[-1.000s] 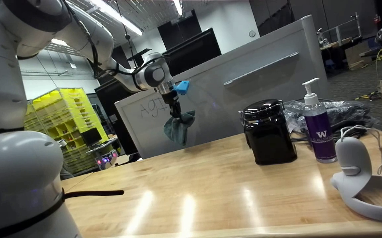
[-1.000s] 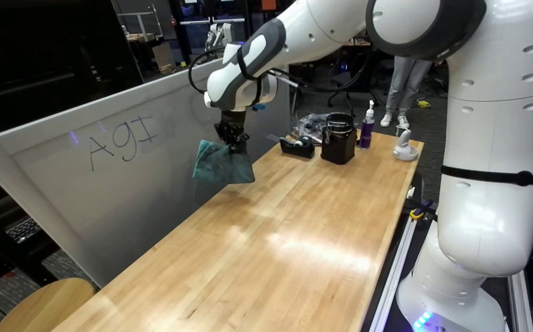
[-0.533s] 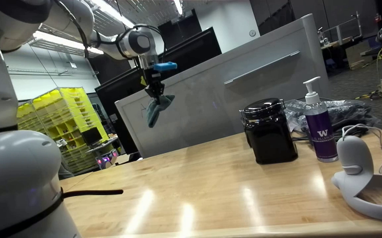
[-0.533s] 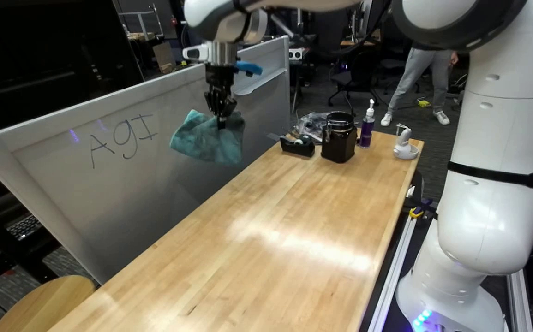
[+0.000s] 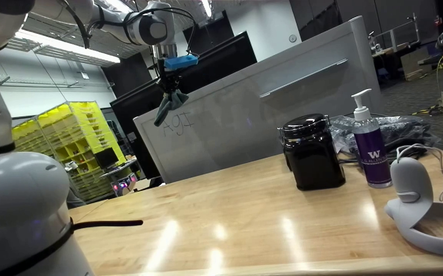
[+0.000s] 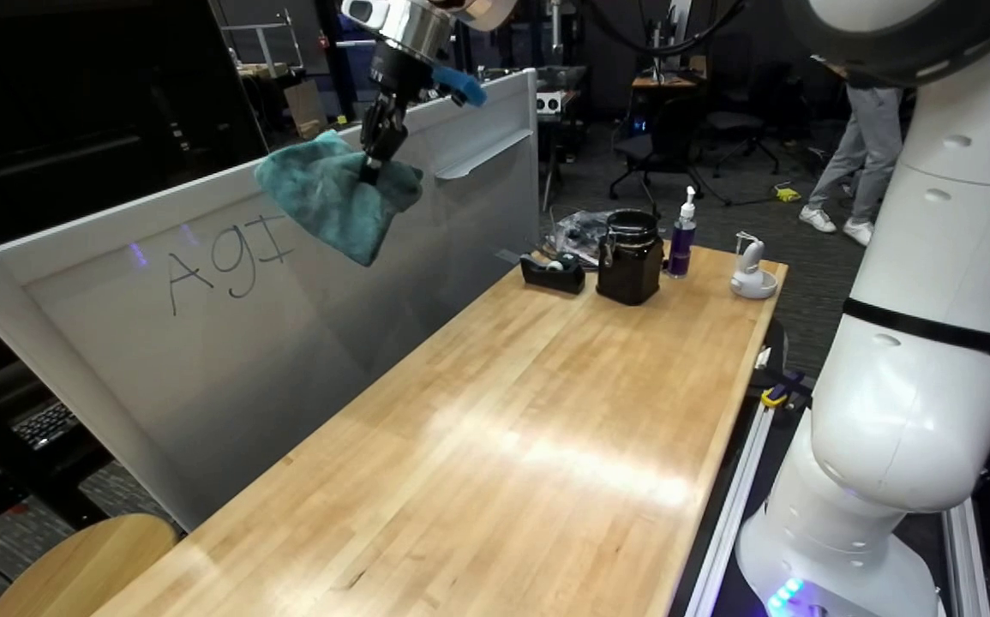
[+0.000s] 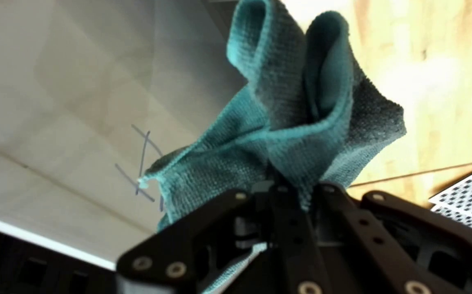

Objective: Use the green towel to erase the writings on the white board

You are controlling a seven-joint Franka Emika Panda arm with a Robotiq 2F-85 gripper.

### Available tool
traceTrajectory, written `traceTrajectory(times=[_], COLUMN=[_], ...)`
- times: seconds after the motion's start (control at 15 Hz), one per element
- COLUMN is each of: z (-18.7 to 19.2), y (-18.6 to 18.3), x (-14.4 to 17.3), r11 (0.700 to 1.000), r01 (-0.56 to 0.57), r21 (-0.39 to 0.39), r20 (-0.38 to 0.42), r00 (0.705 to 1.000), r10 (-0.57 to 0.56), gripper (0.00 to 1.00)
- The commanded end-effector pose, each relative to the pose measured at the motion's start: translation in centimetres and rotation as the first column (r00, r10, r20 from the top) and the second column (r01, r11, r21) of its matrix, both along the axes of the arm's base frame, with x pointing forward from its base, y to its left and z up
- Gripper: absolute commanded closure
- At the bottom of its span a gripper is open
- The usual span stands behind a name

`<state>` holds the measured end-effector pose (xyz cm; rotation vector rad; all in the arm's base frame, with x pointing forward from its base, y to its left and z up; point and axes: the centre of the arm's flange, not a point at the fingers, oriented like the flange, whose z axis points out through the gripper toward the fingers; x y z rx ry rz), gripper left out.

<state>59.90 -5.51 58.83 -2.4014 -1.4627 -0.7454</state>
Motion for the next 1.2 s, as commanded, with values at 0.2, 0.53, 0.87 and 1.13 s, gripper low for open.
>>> traceTrajectory(times=[0.2,0.53,0.87,1.13], z=[-2.2,-6.7,-11.5,-13.2], y=[0.4,-1.2,-3.9,-4.3], x=[-2.9,-4.1,-3.6,-2.3], r11=[0.992,0.994,0.994,0.996], r01=[0.059,0.084,0.109,0.090], r21=[0.108,0.066,0.004,-0.008], r20=[0.183,0.203,0.261,0.320], r00=[0.980,0.975,0.960,0.944], r10=[-0.078,-0.095,-0.106,-0.082], gripper=[0.98,0.98,0.98,0.98])
